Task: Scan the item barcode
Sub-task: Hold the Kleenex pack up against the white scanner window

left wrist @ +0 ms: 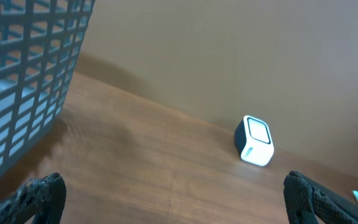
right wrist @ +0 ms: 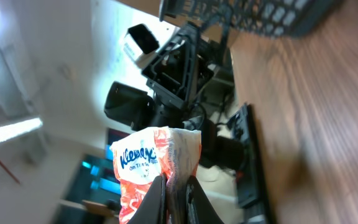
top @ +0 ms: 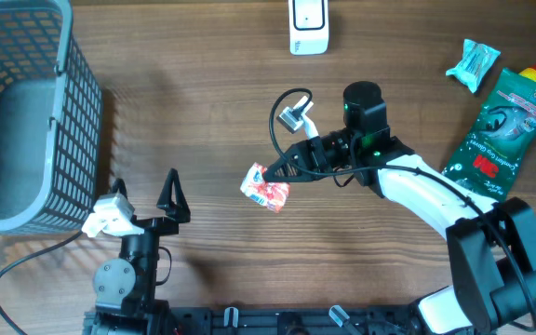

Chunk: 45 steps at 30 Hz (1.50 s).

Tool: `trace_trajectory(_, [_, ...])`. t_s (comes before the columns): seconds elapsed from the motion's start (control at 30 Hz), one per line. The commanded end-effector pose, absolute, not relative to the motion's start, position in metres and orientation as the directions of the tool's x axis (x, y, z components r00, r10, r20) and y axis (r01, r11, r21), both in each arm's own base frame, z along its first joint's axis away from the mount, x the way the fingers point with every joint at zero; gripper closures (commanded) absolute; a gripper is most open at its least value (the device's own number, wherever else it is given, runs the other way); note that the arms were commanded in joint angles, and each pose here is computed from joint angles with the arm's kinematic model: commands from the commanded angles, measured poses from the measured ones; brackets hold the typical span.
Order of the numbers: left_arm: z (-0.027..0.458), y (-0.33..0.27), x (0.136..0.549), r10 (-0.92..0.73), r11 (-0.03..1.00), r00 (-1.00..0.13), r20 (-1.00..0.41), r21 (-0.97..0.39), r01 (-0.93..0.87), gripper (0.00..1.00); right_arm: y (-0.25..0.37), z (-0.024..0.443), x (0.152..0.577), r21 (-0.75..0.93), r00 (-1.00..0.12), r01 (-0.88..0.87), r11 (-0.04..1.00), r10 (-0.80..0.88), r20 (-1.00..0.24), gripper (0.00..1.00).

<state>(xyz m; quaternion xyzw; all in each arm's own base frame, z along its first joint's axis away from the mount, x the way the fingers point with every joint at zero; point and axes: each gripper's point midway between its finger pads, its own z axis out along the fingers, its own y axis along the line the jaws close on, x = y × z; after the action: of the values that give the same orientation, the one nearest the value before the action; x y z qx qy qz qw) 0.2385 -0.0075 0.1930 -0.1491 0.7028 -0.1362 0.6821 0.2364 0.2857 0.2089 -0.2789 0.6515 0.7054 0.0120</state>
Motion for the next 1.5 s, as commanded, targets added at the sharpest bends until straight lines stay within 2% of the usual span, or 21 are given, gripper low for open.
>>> trace_trajectory(0.0, [0.172,-0.003,0.237,-0.397,0.917,-0.087,-0.913,-0.392,-0.077,0.0,0.28,0.22,0.229,0.649,-0.594,-0.687,-0.328,-0.262,-0.761,0.96])
trace_trajectory(0.07, [0.155,-0.003,0.235,-0.389,0.92,-0.15,-0.909,-0.377,-0.103,0.0,0.281,0.219,0.247,0.546,-0.511,-0.791,-0.278,-0.191,-0.838,0.95])
trace_trajectory(0.13, [0.138,-0.002,0.231,-0.379,0.924,-0.218,-0.899,-0.358,-0.131,0.0,0.28,0.215,0.277,0.512,-0.497,-0.849,-0.132,-0.131,-0.858,0.96])
trace_trajectory(0.17, [0.139,-0.002,0.231,-0.38,0.924,-0.216,-0.9,-0.359,-0.13,0.0,0.278,0.21,0.296,0.505,-0.5,-0.863,-0.031,-0.102,-0.86,0.96])
trace_trajectory(0.2, [0.138,-0.002,0.231,-0.379,0.924,-0.219,-0.899,-0.358,-0.131,0.0,0.268,0.193,0.338,0.515,-0.535,-0.83,0.213,-0.045,-0.844,0.96])
trace_trajectory(0.27, [0.138,-0.002,0.231,-0.379,0.924,-0.219,-0.899,-0.358,-0.131,0.0,0.25,0.166,0.375,0.457,-0.532,-0.754,0.473,-0.031,-0.846,0.95])
trace_trajectory(0.33, [0.138,-0.002,0.231,-0.379,0.924,-0.219,-0.899,-0.358,-0.132,0.0,0.226,0.137,0.4,0.338,-0.523,-0.652,0.679,-0.079,-0.849,0.96])
trace_trajectory(0.43, [0.138,-0.002,0.231,-0.379,0.924,-0.219,-0.899,-0.358,-0.131,0.0,0.2,0.117,0.415,0.162,-0.499,-0.561,0.812,-0.175,-0.849,0.95])
trace_trajectory(0.53, [0.138,-0.002,0.231,-0.379,0.924,-0.219,-0.899,-0.358,-0.132,0.0,0.172,0.122,0.438,0.021,-0.46,-0.436,0.9,-0.202,-0.865,0.96])
trace_trajectory(0.63, [0.138,-0.002,0.231,-0.379,0.924,-0.219,-0.899,-0.358,-0.131,0.0,0.154,0.147,0.459,-0.115,-0.377,-0.351,0.929,-0.253,-0.891,0.95])
trace_trajectory(0.73, [0.138,-0.002,0.231,-0.379,0.924,-0.219,-0.899,-0.358,-0.132,0.0,0.144,0.184,0.487,-0.275,-0.256,-0.275,0.921,-0.346,-0.903,0.96])
trace_trajectory(0.83, [0.138,-0.002,0.231,-0.379,0.924,-0.219,-0.899,-0.358,-0.132,0.0,0.147,0.206,0.515,-0.359,-0.196,-0.245,0.901,-0.409,-0.891,0.96])
trace_trajectory(1.0, [0.138,-0.002,0.231,-0.379,0.924,-0.219,-0.899,-0.358,-0.131,0.0,0.157,0.208,0.575,-0.425,-0.184,-0.206,0.881,-0.462,-0.868,0.96])
trace_trajectory(1.2, [0.138,-0.002,0.231,-0.379,0.924,-0.219,-0.899,-0.358,-0.132,0.0,0.172,0.176,0.636,-0.469,-0.221,-0.222,0.855,-0.513,-0.829,0.96])
trace_trajectory(1.47, [0.138,-0.002,0.231,-0.379,0.924,-0.219,-0.899,-0.358,-0.132,0.0,0.172,0.149,0.654,-0.518,-0.256,-0.212,0.829,-0.558,-0.789,0.96])
